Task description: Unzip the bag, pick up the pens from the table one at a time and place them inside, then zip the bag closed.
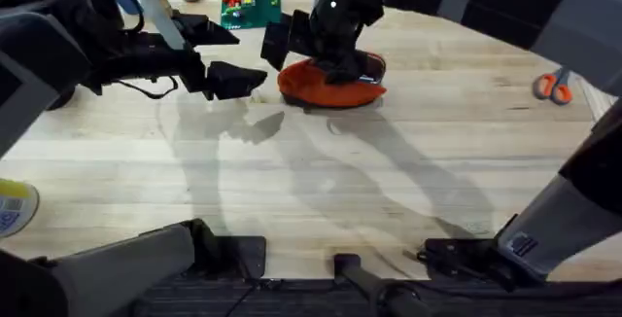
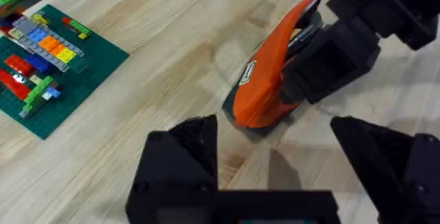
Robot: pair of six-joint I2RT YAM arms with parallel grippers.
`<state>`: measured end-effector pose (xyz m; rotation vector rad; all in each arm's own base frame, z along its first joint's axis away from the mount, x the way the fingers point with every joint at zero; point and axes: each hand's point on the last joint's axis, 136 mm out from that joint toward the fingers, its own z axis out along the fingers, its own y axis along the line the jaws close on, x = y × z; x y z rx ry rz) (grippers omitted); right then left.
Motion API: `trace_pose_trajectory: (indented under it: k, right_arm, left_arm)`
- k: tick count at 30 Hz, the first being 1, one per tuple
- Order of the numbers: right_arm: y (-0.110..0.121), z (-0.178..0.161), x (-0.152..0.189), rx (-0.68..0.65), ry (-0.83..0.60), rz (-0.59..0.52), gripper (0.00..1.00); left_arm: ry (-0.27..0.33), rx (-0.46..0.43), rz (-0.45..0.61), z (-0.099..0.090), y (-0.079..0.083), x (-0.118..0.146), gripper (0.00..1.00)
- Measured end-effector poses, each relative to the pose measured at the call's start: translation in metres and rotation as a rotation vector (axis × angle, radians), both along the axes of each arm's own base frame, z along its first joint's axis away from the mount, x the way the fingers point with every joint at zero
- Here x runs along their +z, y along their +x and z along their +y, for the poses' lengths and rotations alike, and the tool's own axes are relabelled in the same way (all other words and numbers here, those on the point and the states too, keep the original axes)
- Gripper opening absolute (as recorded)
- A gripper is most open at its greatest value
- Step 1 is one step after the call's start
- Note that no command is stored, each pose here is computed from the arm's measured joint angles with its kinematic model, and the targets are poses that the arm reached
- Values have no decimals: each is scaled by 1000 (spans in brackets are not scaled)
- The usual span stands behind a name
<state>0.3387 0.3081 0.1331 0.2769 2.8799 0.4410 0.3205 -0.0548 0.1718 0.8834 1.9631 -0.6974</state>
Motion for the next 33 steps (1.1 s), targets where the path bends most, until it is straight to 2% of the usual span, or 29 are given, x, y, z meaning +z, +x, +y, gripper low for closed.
trace_pose_trajectory:
  k: [8, 19, 26, 31, 33]
  right_arm:
    - [2, 1, -16, -2, -25, 21, 899]
    - [7, 4, -21, -8, -22, 10, 715]
    - [8, 4, -21, -8, -20, 9, 555]
    - [8, 4, -21, -11, -19, 9, 358]
    - [8, 4, -21, -11, -19, 9, 345]
  left_arm:
    - [0, 0, 0, 0, 0, 0, 993]
    - [0, 0, 0, 0, 0, 0, 993]
    - [0, 0, 0, 0, 0, 0, 993]
    - [0, 0, 0, 0, 0, 0, 993]
    - [0, 0, 0, 0, 0, 0, 993]
